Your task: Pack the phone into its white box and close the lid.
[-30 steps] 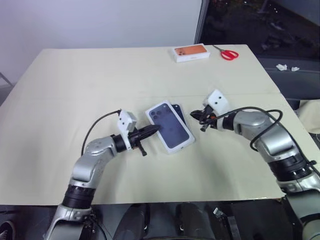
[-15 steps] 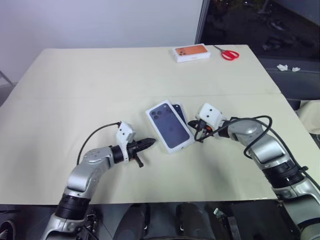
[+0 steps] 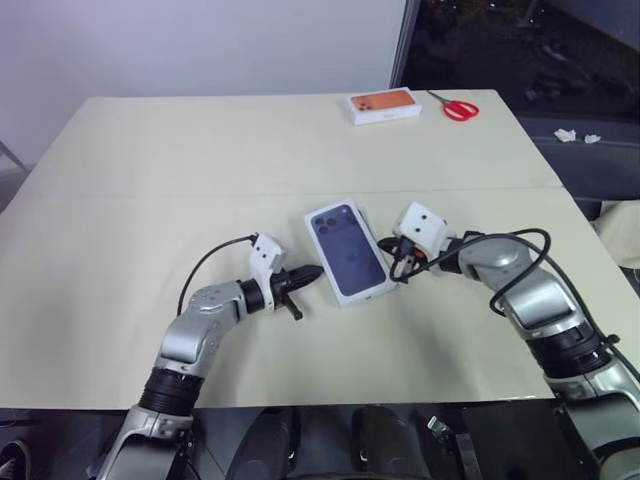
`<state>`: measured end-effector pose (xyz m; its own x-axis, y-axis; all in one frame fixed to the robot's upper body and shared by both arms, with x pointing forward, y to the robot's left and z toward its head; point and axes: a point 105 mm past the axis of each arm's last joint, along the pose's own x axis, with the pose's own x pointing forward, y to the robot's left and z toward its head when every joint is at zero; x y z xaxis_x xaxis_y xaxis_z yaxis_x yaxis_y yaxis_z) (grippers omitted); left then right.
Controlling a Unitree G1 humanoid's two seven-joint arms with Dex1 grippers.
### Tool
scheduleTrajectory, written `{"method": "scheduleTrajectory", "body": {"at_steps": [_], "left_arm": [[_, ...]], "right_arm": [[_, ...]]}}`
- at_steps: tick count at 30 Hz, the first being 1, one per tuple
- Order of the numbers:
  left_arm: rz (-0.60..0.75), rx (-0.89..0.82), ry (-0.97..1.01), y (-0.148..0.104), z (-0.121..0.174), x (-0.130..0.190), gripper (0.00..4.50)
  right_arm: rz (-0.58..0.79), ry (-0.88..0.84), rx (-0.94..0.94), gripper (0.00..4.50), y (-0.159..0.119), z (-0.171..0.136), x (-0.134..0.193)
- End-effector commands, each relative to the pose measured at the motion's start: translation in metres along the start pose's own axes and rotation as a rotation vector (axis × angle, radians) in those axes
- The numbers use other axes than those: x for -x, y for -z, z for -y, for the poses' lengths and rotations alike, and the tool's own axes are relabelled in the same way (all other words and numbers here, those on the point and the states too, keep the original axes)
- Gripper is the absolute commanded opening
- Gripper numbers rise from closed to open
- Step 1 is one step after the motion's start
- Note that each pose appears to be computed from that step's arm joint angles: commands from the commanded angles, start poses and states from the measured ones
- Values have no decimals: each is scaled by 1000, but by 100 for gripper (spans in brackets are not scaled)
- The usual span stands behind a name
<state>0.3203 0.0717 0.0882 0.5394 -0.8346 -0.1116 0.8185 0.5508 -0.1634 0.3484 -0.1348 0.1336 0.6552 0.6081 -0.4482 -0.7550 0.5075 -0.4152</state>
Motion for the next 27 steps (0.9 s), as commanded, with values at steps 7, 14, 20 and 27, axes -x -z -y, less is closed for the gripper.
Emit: {"method": "scheduleTrajectory", "body": {"at_steps": [7,14,20,27], "left_arm": [[73,-37,18,-24,1,-11,0],[94,-39,16,-31,-1,-14,0],[98,-43,22,-33,-2,-21,0],[100,-36,9,-31,-4,-19,0]], "right_arm": [[31,38,29,5,-13,6,2],[11,62,31,5,-9,11,1],[5,78,34,5,-9,15,0],[11,83,31,5,-10,15,-1]]}}
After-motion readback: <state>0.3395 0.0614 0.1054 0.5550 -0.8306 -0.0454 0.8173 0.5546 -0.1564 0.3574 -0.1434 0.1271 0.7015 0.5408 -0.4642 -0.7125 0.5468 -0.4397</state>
